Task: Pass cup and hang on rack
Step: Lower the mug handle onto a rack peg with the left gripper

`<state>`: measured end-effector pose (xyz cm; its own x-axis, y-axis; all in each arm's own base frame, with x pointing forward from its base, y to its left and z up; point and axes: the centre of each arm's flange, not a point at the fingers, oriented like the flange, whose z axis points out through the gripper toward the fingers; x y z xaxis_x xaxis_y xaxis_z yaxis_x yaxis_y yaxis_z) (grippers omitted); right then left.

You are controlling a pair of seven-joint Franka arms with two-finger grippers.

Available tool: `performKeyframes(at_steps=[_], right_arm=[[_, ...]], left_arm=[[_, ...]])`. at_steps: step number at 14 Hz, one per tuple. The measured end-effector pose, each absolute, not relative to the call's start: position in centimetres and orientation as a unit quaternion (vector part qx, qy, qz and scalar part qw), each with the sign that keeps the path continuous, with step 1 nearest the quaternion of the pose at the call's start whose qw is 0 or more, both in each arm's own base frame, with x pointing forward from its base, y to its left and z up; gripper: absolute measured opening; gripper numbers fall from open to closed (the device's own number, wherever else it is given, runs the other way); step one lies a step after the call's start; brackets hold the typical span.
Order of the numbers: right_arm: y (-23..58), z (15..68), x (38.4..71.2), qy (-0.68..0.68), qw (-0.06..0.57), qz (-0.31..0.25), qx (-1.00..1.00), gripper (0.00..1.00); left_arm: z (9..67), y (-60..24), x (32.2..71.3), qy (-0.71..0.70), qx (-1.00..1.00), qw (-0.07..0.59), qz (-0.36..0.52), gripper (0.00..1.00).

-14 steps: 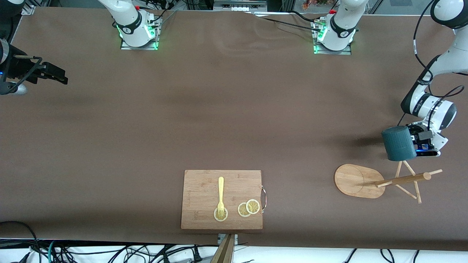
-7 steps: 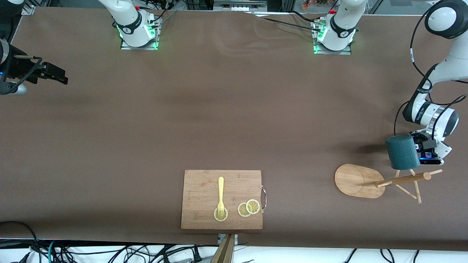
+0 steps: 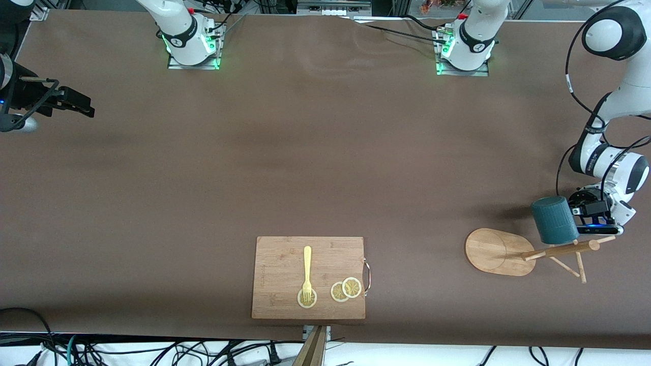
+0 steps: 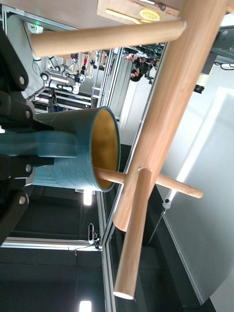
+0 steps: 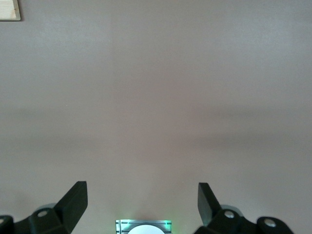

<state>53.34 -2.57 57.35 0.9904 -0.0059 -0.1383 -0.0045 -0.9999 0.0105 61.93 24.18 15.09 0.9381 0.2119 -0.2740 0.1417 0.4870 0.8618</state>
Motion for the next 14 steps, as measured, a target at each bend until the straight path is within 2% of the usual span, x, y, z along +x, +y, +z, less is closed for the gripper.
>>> performKeyframes(at_steps=[14], right_arm=[[-2.5,57.3,53.4,-0.003,0.001,-0.069,0.998,1.00]], left_arm=[[15.1,25.9,62.8,0.177,0.523,0.833,0.040,0.21]])
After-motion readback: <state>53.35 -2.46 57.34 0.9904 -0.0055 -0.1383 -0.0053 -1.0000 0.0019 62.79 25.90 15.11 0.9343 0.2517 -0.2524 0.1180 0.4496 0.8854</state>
